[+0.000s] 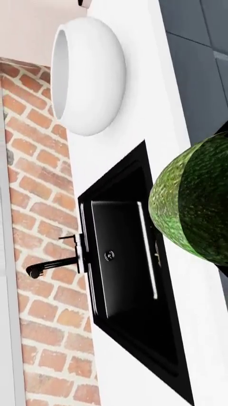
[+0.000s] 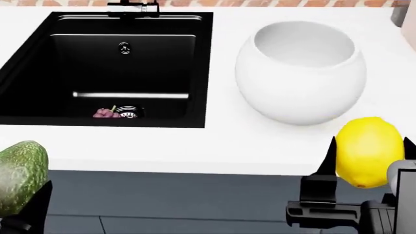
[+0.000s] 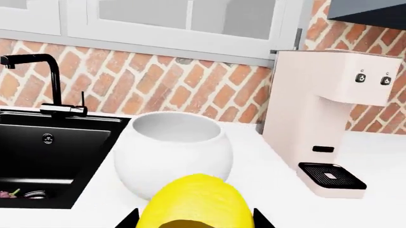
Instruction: There is a mixed pile of frozen fruits and vegetables on the counter. Locate all the frozen vegetables and place the items in a bowl on the counter. Take all the frozen fruits and defrost them in a running sink.
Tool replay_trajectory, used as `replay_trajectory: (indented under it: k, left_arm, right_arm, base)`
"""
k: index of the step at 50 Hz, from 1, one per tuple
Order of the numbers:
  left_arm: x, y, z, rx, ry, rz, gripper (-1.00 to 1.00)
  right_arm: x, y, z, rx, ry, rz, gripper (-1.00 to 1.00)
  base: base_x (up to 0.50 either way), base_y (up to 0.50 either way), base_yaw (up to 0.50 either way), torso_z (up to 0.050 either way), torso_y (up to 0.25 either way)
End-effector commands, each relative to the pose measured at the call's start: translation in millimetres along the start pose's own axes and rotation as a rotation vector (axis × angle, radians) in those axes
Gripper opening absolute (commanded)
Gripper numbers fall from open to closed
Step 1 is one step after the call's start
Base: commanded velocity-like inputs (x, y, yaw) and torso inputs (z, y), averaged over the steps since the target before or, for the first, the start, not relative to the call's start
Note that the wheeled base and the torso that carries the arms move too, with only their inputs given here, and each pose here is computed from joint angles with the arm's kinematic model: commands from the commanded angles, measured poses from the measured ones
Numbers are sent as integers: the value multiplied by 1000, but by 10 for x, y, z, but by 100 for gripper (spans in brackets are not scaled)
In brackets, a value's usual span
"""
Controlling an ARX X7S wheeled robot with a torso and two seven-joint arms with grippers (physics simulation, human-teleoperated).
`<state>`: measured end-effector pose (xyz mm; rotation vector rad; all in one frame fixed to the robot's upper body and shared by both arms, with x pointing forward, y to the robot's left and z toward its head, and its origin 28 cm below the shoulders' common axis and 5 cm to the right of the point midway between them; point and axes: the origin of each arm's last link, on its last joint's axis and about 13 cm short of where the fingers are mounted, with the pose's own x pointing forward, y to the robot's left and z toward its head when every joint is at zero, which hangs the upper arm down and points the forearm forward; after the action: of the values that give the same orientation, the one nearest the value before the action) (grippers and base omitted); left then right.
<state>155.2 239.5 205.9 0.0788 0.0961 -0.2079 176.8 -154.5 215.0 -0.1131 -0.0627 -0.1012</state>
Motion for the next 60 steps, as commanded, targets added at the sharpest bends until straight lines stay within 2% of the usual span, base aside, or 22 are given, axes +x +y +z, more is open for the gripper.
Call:
replay_trajectory:
  k: [1,21,41,55,60]
  left_arm:
    - [15,18,-3,-38,-29,-7,-100]
    - [30,34,35,-46,-31,3,-100]
    - [4,82,47,-50,-39,25,-100]
    - [-56,123,69,-48,-53,41,-100]
    - [-15,90,58,-47,-55,23,-100]
  right_arm:
    - [5,-11,14,-9,-26,1,-100]
    - [14,30,5,-7,-48,18,-100]
    - [4,63,-19,-36,-58,36,-100]
    - [-13,71,2,-27,-67,31,-100]
    - [-12,40,21,-17,-70,11,-100]
  base:
    - [0,-500,0,0,0]
    - [31,-454,0,0,0]
    - [480,-163,0,0,1]
    - [500,-3,0,0,1]
    - [477,0,0,0,0]
